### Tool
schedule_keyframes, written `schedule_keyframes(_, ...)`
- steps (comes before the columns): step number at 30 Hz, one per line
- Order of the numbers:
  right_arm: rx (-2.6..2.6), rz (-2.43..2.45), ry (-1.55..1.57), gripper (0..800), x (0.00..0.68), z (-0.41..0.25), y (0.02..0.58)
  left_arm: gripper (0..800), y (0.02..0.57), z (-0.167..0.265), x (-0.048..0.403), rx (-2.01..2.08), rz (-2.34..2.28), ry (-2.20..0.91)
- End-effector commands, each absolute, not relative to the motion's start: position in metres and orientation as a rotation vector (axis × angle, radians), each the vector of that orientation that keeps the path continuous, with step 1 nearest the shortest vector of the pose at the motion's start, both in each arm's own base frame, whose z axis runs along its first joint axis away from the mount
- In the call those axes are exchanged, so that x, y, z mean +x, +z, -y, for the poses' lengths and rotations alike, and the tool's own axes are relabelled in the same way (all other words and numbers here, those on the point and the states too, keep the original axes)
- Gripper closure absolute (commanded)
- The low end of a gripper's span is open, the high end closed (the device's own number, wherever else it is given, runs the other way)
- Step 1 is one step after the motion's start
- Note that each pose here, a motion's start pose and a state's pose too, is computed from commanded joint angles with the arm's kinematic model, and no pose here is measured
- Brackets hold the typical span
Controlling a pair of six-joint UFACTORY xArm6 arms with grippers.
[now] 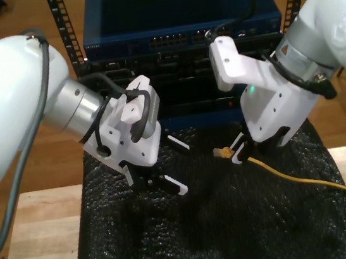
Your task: Grab the cable and plug it in
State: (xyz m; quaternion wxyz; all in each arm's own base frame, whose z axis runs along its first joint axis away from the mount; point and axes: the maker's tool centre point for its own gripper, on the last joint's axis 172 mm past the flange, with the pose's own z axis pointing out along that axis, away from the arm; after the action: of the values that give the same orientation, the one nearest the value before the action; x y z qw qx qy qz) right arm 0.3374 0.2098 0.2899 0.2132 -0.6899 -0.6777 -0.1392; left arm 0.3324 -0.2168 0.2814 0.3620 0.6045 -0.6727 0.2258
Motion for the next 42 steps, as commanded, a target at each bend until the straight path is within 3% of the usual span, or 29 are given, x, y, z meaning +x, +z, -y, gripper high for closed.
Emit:
schedule_keyframes(8, -1.881, 1.846, -0.422, 796, 0.337, -0.221, 0.295, 0, 0.306, 0.237, 0.34, 1.493, 1.662, 0.705)
schedule_keyframes(24, -1.875, 1.76, -0.495, 796, 0.345, -0.231, 0.31, 3, 0.318, 0.233, 0.351, 1.507, 1.57, 0.769)
schedule_keyframes(42, -1.879, 1.715, -0.437, 794, 0.359, -0.237, 0.291, 32, 0.313, 0.232, 0.347, 1.504, 1.565, 0.757)
